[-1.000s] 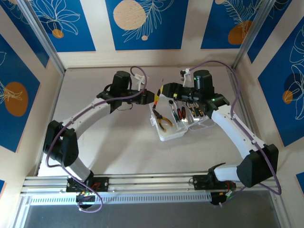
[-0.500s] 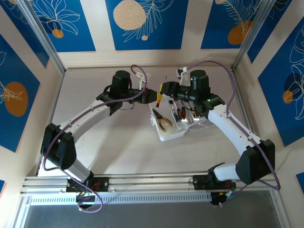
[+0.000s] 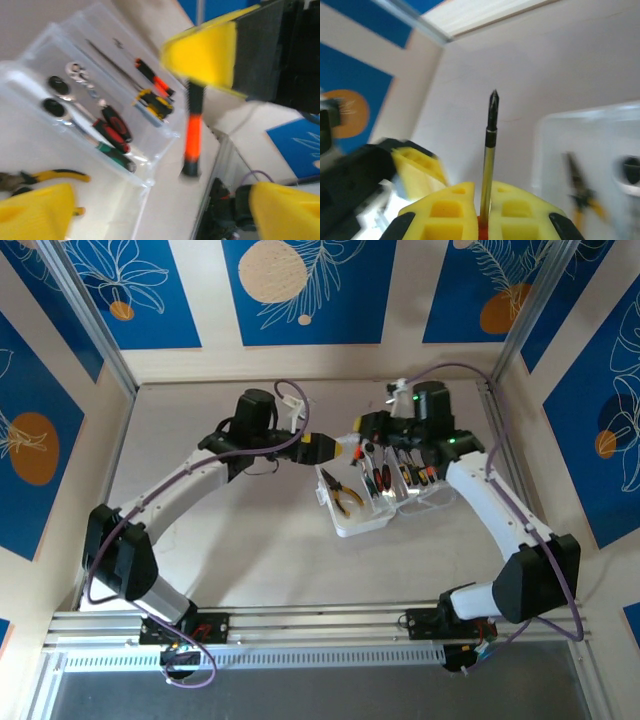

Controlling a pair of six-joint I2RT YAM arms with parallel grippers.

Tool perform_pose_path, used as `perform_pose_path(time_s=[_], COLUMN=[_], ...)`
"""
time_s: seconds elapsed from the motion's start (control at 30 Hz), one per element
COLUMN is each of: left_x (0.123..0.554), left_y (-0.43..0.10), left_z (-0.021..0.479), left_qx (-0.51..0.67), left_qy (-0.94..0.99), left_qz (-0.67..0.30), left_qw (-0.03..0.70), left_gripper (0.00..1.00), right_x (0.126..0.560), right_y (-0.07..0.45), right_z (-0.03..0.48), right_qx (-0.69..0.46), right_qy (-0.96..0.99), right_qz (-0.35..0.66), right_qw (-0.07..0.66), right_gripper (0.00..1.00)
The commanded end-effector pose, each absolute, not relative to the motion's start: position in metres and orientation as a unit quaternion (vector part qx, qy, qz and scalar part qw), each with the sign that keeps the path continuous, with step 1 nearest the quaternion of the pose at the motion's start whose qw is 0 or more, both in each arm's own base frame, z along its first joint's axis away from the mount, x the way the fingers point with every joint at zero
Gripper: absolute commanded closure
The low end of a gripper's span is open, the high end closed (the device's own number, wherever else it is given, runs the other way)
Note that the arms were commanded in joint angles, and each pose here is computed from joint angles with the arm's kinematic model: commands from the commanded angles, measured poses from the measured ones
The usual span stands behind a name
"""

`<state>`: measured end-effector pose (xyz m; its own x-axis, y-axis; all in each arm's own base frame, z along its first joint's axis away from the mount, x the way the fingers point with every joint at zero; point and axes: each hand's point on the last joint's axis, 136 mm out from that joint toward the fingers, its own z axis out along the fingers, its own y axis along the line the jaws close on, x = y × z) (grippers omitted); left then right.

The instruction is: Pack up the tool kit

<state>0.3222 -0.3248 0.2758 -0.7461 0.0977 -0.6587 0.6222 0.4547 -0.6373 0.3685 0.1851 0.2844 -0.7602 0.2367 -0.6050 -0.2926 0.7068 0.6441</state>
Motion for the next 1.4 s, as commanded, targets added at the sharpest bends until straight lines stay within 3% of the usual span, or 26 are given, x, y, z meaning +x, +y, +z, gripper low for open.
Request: perform_pose_path(time_s=[0.0,0.13,0.27,0.53,1.0,1.17,1.37], left_x=[0.346,0.371,0.375,0.369,0.371,0.372,0.374], left_y=[-0.259,-0.182,-0.139,-0.134,-0.141,-0.143,-0.145], left_z=[0.266,0.225,0.184,0.151,0.139,0.135,0.134], left_qx=[0.194,0.1,0.048,0.035,0.038,0.038,0.037], left_qy=[0.868,0.929,0.956,0.964,0.965,0.965,0.965], left_qz=[-0.325,-0.207,-0.149,-0.15,-0.162,-0.168,-0.171], left_qw=[0.322,0.291,0.25,0.218,0.203,0.197,0.193], left_gripper=[0.0,0.0,0.0,0.0,0.0,0.0,0.0], right_x=[0.351,0.348,0.353,0.373,0.391,0.393,0.394], right_y=[0.127,0.064,0.028,0.013,0.023,0.024,0.025], right_z=[0.282,0.256,0.234,0.204,0.162,0.156,0.16], right_qx=[-0.037,-0.018,-0.02,-0.068,-0.121,-0.128,-0.125], right_qy=[0.898,0.943,0.96,0.968,0.969,0.969,0.968], right_qz=[0.276,0.13,0.022,-0.074,-0.103,-0.105,-0.103], right_qw=[0.341,0.307,0.278,0.229,0.188,0.183,0.19], right_gripper=[1.0,1.0,1.0,1.0,1.0,0.93,0.68])
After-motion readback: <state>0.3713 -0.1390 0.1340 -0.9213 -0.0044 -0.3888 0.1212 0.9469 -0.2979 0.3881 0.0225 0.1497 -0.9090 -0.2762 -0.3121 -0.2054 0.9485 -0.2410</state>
